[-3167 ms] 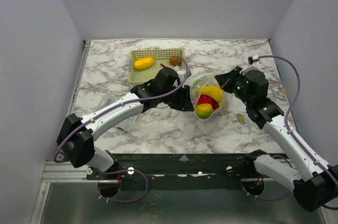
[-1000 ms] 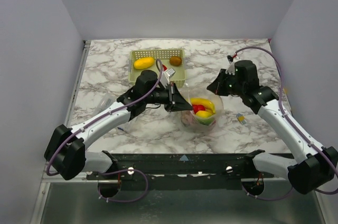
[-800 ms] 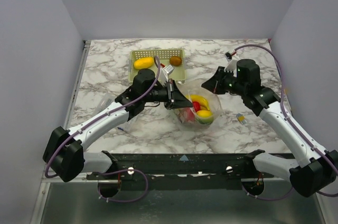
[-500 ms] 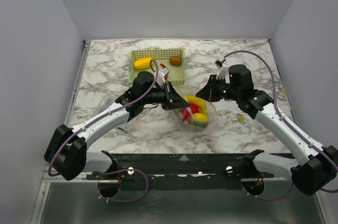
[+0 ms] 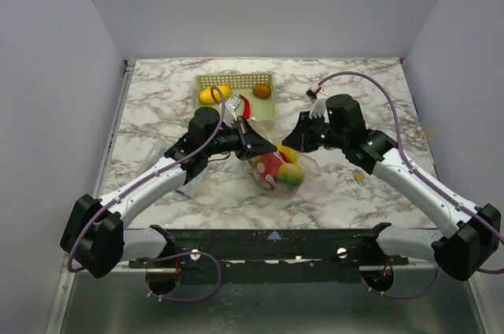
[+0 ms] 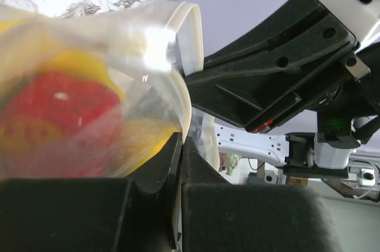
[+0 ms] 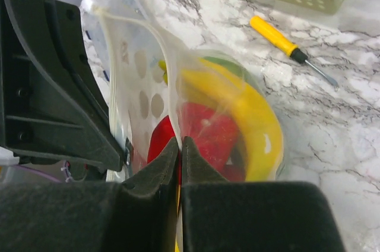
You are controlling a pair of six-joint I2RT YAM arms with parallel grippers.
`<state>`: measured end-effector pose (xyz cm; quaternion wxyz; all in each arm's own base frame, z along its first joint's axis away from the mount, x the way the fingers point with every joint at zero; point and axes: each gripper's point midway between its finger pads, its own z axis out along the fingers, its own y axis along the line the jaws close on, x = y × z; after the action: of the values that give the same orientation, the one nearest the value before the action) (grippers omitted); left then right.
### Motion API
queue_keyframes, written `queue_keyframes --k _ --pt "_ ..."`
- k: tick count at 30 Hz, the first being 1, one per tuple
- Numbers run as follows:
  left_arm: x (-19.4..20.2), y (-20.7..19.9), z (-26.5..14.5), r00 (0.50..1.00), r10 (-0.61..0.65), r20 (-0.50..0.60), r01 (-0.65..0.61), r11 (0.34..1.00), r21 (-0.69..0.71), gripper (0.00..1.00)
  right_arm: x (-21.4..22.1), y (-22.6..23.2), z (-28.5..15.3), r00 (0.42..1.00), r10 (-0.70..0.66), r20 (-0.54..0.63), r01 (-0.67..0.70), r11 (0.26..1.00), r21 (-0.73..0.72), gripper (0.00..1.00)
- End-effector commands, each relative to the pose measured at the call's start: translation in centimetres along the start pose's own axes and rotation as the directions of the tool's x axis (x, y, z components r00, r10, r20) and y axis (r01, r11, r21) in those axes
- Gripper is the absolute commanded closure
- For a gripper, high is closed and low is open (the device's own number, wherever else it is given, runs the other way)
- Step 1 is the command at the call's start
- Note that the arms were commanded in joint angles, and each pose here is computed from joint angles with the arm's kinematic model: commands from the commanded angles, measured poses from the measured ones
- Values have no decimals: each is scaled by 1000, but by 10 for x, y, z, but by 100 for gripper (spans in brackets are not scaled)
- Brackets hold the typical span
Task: Place the food in the zip-top bag and seal the zipper
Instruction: Adjust the zipper food storage bag at the center of the board.
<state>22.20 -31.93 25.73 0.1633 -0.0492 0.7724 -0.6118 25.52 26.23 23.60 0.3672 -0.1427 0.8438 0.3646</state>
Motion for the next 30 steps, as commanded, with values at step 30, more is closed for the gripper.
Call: queue_keyframes --k 30 --pt "10 23 -11 992 -117 -44 119 991 56 100 -40 -38 -3 1000 8 -17 -2 936 352 99"
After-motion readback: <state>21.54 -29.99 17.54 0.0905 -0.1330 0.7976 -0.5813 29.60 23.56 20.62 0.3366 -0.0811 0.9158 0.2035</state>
